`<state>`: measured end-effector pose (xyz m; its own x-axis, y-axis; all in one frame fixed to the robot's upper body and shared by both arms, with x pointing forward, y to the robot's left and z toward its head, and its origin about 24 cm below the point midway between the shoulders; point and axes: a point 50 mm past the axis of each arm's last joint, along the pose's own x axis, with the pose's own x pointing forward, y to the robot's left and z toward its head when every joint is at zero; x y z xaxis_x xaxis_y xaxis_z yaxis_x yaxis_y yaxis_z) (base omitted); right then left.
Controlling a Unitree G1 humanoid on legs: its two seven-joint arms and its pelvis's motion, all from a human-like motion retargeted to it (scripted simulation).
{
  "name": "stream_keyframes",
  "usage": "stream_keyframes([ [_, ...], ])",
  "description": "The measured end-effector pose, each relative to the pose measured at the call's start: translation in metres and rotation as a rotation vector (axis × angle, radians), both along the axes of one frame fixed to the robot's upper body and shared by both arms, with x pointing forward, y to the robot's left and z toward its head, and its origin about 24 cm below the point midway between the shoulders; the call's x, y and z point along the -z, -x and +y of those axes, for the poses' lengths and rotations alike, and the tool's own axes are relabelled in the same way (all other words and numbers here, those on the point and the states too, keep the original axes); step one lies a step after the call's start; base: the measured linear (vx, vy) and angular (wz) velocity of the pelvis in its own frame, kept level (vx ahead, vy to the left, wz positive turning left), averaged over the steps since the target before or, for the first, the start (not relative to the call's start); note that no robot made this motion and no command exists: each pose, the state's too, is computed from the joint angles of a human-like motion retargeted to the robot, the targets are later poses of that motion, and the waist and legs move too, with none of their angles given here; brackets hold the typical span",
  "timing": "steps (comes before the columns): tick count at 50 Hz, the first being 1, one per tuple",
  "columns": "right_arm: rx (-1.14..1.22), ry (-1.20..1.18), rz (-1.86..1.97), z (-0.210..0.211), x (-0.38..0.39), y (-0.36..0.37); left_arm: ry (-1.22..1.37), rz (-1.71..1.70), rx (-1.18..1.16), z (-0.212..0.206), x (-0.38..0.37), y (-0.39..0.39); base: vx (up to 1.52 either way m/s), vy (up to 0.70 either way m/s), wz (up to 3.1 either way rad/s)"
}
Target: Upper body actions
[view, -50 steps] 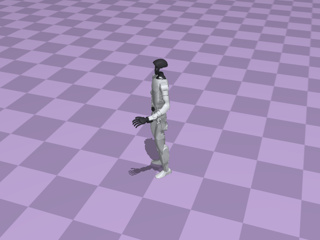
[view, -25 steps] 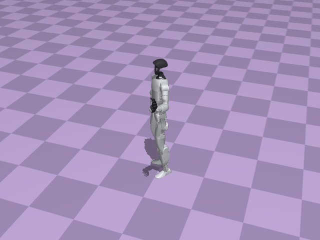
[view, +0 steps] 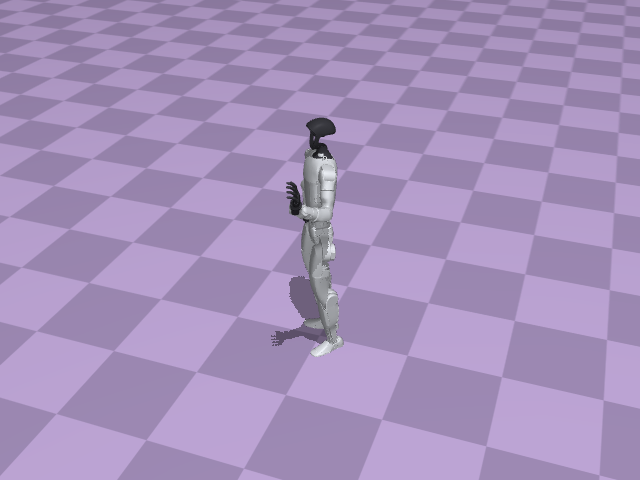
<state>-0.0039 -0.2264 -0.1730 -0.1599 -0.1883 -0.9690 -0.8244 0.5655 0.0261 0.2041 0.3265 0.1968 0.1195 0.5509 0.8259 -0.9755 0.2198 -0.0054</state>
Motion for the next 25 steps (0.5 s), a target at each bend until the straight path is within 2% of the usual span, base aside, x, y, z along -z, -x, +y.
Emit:
stream_keyframes([
  [6, -0.007, -0.002, -0.001, 0.000, 0.000, 0.001, -0.213, -0.144, 0.282, -0.057, -0.045, -0.016, 0.00, 0.00, -0.03],
  [10, 0.026, 0.002, 0.011, -0.001, 0.000, 0.005, -0.362, 0.064, 0.557, -0.101, -0.053, -0.049, 0.00, 0.01, -0.04],
  [15, 0.035, -0.010, 0.011, 0.002, 0.000, 0.003, -0.406, 0.258, 0.733, -0.128, -0.042, -0.074, 0.00, 0.00, 0.00],
  [19, 0.001, -0.022, -0.002, 0.004, 0.001, -0.002, -0.372, 0.191, 0.719, -0.124, -0.042, -0.067, 0.00, -0.01, -0.05],
  [25, 0.015, -0.019, -0.003, 0.005, 0.001, 0.001, -0.392, 0.047, 0.494, -0.101, -0.052, -0.042, 0.01, -0.02, -0.23],
])
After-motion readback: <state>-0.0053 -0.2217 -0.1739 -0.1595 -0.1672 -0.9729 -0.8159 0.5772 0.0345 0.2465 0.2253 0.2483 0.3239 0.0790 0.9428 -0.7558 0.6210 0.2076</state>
